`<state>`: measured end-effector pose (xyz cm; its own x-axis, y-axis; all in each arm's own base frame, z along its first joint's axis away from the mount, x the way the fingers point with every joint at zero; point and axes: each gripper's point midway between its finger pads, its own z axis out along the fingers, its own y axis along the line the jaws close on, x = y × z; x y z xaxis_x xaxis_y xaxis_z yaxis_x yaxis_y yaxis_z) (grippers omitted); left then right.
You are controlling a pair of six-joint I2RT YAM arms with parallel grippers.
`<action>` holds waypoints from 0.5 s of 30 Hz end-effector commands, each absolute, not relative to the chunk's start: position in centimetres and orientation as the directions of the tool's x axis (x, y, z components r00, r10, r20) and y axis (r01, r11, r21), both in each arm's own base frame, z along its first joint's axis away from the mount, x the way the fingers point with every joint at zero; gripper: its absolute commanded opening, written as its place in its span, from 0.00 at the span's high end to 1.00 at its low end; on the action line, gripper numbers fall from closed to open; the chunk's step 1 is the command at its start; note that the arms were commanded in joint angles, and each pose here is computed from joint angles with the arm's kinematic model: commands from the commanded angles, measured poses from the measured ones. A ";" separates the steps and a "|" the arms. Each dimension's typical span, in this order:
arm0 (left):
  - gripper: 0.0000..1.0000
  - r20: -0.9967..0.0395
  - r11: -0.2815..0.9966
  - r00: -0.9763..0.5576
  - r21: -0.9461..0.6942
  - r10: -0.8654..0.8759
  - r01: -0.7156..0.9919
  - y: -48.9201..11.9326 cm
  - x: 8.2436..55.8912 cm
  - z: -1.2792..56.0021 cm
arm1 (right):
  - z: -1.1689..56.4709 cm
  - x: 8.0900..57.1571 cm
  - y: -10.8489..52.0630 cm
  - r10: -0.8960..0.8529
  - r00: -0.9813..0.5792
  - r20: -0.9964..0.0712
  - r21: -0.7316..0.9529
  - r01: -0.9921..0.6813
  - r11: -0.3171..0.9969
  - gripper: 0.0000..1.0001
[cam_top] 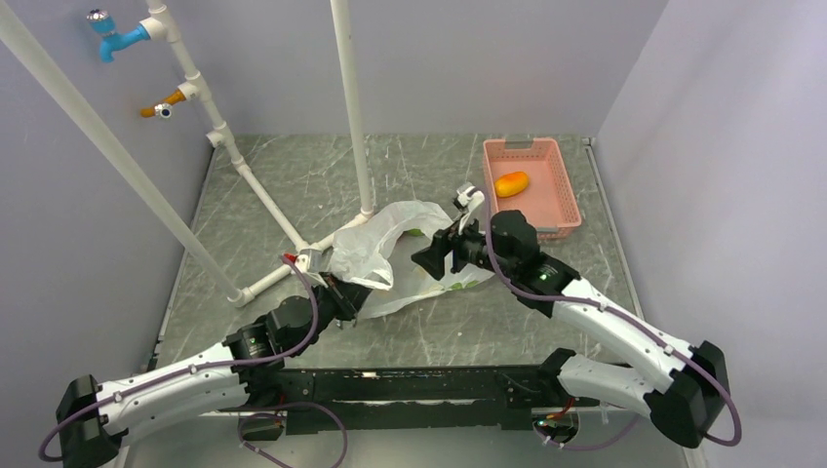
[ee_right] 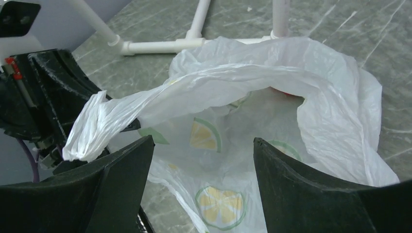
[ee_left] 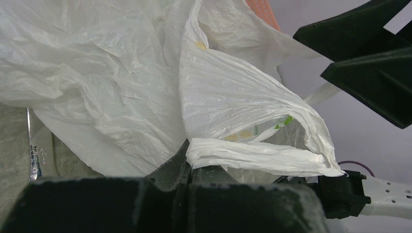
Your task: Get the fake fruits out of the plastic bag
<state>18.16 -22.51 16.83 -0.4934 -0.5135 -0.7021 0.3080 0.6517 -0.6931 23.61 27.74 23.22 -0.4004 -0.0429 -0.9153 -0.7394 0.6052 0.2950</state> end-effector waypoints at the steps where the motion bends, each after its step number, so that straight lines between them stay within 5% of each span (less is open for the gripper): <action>1: 1.00 -0.697 0.623 -0.447 -0.711 -0.561 0.326 -22.2 18.5 18.8 | 24.8 23.1 27.5 -0.020 -0.313 -0.950 0.245 -0.780 0.576 0.23; 8: 1.00 -0.684 0.590 -0.438 -0.728 -0.584 0.350 -22.1 18.2 20.1 | 21.6 24.0 28.1 -0.008 -0.393 -0.919 0.308 -0.733 0.606 0.48; 15: 1.00 -0.699 0.573 -0.435 -0.715 -0.568 0.400 -22.8 18.0 22.3 | 17.9 24.2 30.3 -0.087 -0.442 -0.893 0.308 -0.739 0.599 0.49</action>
<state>18.06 -22.03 18.64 -0.4606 -0.5452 -0.7004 0.3367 0.6229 -0.7062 23.48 28.67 17.49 -0.4770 -0.1071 -0.8723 -0.7223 0.6132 0.3197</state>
